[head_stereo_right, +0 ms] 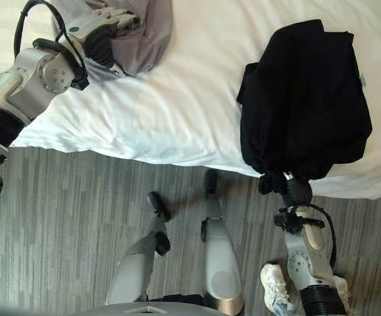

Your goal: Pick up bed clothes into laundry basket.

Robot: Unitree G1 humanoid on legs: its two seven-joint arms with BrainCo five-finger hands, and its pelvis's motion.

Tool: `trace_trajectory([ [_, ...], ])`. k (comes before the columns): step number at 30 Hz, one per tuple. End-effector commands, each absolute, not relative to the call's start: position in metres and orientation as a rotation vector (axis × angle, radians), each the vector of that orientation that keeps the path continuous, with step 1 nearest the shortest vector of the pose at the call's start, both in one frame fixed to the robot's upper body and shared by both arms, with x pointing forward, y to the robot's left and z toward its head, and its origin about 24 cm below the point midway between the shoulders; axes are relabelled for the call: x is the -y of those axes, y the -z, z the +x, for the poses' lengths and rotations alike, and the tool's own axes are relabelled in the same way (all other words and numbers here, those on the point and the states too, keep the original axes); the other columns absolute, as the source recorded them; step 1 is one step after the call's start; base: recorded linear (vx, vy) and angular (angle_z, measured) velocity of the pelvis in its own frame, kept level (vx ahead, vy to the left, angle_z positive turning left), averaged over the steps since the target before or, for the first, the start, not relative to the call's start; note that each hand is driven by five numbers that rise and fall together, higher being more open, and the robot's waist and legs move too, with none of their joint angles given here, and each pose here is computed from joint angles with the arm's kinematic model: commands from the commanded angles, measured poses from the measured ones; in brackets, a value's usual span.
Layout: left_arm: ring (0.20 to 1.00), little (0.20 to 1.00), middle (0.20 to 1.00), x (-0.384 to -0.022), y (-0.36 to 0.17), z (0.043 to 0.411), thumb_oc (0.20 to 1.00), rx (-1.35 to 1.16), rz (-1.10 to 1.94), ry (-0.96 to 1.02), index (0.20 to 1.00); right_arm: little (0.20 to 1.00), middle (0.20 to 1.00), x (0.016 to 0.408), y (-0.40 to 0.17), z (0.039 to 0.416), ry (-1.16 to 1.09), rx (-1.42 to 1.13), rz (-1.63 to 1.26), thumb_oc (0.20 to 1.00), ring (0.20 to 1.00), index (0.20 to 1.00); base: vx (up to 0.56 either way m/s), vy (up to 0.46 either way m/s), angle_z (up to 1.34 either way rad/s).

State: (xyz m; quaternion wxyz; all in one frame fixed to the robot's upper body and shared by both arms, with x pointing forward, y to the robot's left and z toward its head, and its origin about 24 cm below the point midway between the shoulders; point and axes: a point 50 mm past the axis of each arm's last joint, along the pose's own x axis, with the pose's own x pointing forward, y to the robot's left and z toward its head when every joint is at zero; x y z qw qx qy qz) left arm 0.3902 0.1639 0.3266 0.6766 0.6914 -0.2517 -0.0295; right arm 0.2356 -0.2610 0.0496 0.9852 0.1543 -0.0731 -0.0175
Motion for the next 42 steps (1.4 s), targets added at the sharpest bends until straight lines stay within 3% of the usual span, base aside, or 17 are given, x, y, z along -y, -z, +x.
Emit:
trace_trajectory([
  [1, 1.000, 1.000, 1.000, -0.179, -0.402, 0.374, 1.000, 0.686, 1.572, -0.189, 1.000, 0.200, 0.200, 0.258, -0.052, 0.240, 0.001, 0.122, 0.251, 0.200, 0.200, 0.200, -0.01, 0.021, -0.18],
  [11, 1.000, 1.000, 1.000, -0.169, -0.402, 0.378, 1.000, 0.669, 1.600, -0.163, 1.000, 0.200, 0.200, 0.255, -0.045, 0.236, -0.014, 0.097, 0.262, 0.200, 0.200, 0.200, 0.00, -0.001, 0.00],
  [12, 0.856, 0.856, 0.856, -0.169, -0.399, 0.379, 0.856, 0.661, 1.602, -0.159, 0.856, 0.200, 0.200, 0.254, -0.044, 0.236, -0.017, 0.094, 0.262, 0.200, 0.200, 0.200, 0.00, 0.000, 0.00],
  [13, 0.583, 0.583, 0.583, -0.169, -0.398, 0.380, 0.583, 0.658, 1.609, -0.152, 0.583, 0.200, 0.200, 0.253, -0.044, 0.236, -0.020, 0.094, 0.267, 0.200, 0.200, 0.200, 0.00, 0.000, 0.00],
  [14, 0.473, 0.473, 0.473, -0.169, -0.397, 0.380, 0.473, 0.658, 1.609, -0.152, 0.473, 0.200, 0.200, 0.253, -0.044, 0.236, -0.020, 0.094, 0.267, 0.200, 0.200, 0.200, 0.00, 0.000, 0.00],
  [15, 0.200, 0.200, 0.200, -0.170, -0.396, 0.380, 0.200, 0.653, 1.615, -0.148, 0.200, 0.200, 0.200, 0.253, -0.043, 0.236, -0.019, 0.090, 0.268, 0.200, 0.200, 0.200, 0.00, 0.000, 0.00],
  [26, 0.200, 0.200, 0.200, -0.181, -0.372, 0.359, 0.200, 0.702, 1.546, -0.007, 0.200, 0.200, 0.200, 0.253, -0.039, 0.233, -0.002, 0.084, 0.275, 0.200, 0.200, 0.200, 0.00, -0.002, -0.01],
  [32, 0.200, 0.200, 0.200, -0.196, -0.353, 0.348, 0.200, 0.731, 1.341, 0.023, 0.200, 0.200, 0.200, 0.253, -0.039, 0.232, 0.015, 0.093, 0.268, 0.200, 0.200, 0.200, -0.01, -0.006, 0.01],
  [38, 0.200, 0.200, 0.200, -0.214, -0.303, 0.333, 0.200, 0.711, 0.904, 0.132, 0.200, 0.200, 0.200, 0.255, -0.050, 0.233, 0.044, 0.153, 0.274, 0.200, 0.200, 0.200, 0.02, 0.005, 0.01],
  [39, 0.200, 0.200, 0.200, -0.219, -0.276, 0.328, 0.200, 0.680, 0.672, 0.177, 0.200, 0.200, 0.200, 0.257, -0.059, 0.235, 0.060, 0.201, 0.305, 0.200, 0.200, 0.200, 0.04, 0.030, 0.04],
  [42, 0.200, 0.200, 0.200, -0.223, -0.249, 0.319, 0.200, 0.656, 0.451, 0.199, 0.200, 0.200, 0.200, 0.255, -0.075, 0.239, 0.056, 0.279, 0.336, 0.200, 0.200, 0.200, 0.03, 0.028, 0.06],
])
